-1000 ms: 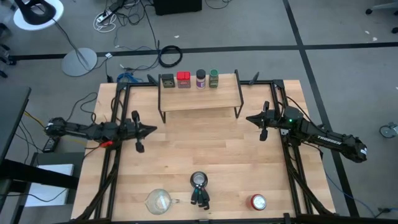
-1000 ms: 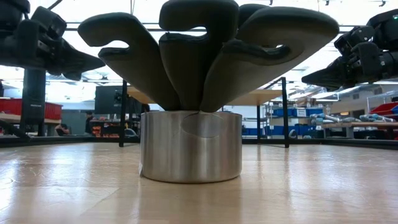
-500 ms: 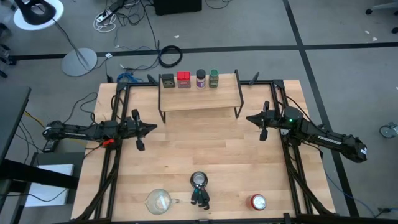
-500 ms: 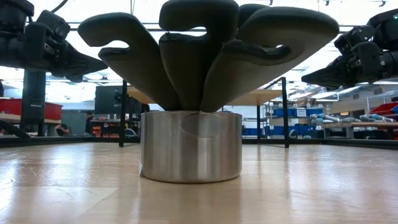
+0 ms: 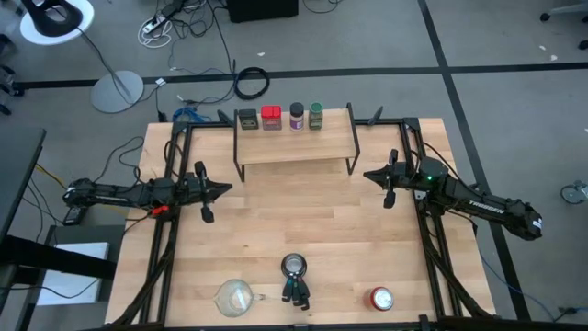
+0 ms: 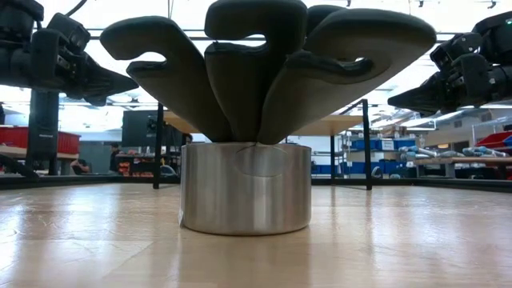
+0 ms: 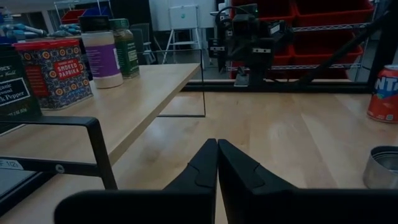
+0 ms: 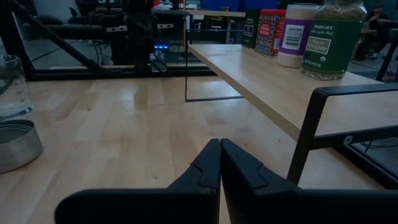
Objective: Shelf spices
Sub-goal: Return to Home Position
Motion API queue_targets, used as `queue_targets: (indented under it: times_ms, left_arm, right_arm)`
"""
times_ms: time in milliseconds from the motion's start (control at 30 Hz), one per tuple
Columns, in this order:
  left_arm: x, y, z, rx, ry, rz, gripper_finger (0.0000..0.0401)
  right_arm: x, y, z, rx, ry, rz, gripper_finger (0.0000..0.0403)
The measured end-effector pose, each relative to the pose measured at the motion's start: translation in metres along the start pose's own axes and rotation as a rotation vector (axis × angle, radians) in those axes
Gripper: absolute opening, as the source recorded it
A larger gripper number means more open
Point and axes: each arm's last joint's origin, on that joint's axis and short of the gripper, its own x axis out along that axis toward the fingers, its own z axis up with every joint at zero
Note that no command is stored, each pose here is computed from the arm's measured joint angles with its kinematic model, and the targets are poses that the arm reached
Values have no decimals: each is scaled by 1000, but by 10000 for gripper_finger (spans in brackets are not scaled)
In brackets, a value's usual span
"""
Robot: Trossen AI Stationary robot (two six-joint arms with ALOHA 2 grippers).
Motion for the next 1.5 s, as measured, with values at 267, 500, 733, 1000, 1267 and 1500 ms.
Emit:
queue_targets:
  times_ms: [267,500,733,1000,1267,1500]
  left_arm:
    - [0,-1,0,-1,-2,-14,17]
    - [0,-1,0,0,-2,-14,17]
    - [0,-1,0,-1,-2,-15,17]
    - [0,-1,0,-1,-2,-15,17]
    - [0,-1,0,-1,-2,-16,17]
    - [0,-1,0,-1,-2,-16,17]
  right_arm:
    - [0,0,0,0,0,0,7]
    - [0,0,0,0,0,0,8]
    - [0,0,0,0,0,0,7]
    - [0,0,0,0,0,0,8]
    - [0,0,0,0,0,0,7]
    - [0,0,0,0,0,0,6]
